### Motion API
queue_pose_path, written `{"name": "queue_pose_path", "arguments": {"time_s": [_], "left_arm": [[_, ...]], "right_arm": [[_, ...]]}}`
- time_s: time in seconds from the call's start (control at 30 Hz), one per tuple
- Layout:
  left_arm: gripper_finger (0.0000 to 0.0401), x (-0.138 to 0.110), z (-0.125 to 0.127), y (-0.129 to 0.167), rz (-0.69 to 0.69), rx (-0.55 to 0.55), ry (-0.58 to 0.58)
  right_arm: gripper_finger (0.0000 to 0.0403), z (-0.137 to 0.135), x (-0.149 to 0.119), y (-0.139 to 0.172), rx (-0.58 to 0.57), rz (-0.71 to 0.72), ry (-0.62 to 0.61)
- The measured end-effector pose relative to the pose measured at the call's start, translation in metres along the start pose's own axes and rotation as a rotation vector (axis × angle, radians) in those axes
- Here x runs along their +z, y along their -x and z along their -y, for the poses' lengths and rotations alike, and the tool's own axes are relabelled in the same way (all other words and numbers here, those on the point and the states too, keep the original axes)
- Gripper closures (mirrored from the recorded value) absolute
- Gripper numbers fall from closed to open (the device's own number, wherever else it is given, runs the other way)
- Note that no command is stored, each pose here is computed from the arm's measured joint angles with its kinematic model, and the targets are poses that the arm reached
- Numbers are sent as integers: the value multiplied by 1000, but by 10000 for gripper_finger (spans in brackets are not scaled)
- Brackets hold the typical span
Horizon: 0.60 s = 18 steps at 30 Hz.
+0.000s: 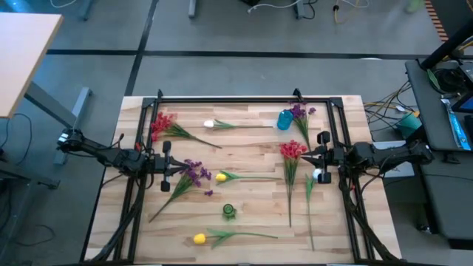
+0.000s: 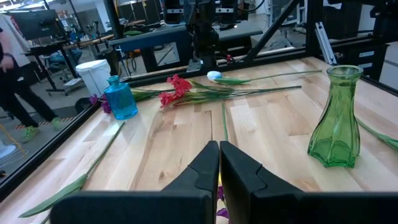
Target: Sort flowers into vase by color
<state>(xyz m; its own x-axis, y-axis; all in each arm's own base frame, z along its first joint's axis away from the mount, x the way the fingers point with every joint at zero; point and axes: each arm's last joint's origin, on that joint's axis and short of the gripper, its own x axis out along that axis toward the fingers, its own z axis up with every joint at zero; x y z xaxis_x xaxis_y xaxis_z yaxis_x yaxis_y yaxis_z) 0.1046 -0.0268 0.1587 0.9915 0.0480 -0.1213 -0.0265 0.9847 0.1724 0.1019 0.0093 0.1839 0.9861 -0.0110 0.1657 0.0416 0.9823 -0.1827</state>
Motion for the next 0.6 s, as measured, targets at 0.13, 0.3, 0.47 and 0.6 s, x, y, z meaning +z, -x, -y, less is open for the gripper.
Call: {"name": "queue_pose_path", "arguments": {"time_s": [0.13, 0.3, 0.47, 0.6], "left_arm": [[401, 0, 0, 0, 0, 0, 0], [401, 2, 0, 0, 21, 0, -37], [401, 22, -3, 2, 218, -36, 342], [401, 41, -8, 9, 430, -46, 514]], "right_arm": [[369, 0, 0, 0, 0, 0, 0], [369, 0, 0, 0, 0, 0, 0], [369, 0, 1, 0, 4, 8, -16], [369, 0, 7, 0, 31, 29, -267]]}}
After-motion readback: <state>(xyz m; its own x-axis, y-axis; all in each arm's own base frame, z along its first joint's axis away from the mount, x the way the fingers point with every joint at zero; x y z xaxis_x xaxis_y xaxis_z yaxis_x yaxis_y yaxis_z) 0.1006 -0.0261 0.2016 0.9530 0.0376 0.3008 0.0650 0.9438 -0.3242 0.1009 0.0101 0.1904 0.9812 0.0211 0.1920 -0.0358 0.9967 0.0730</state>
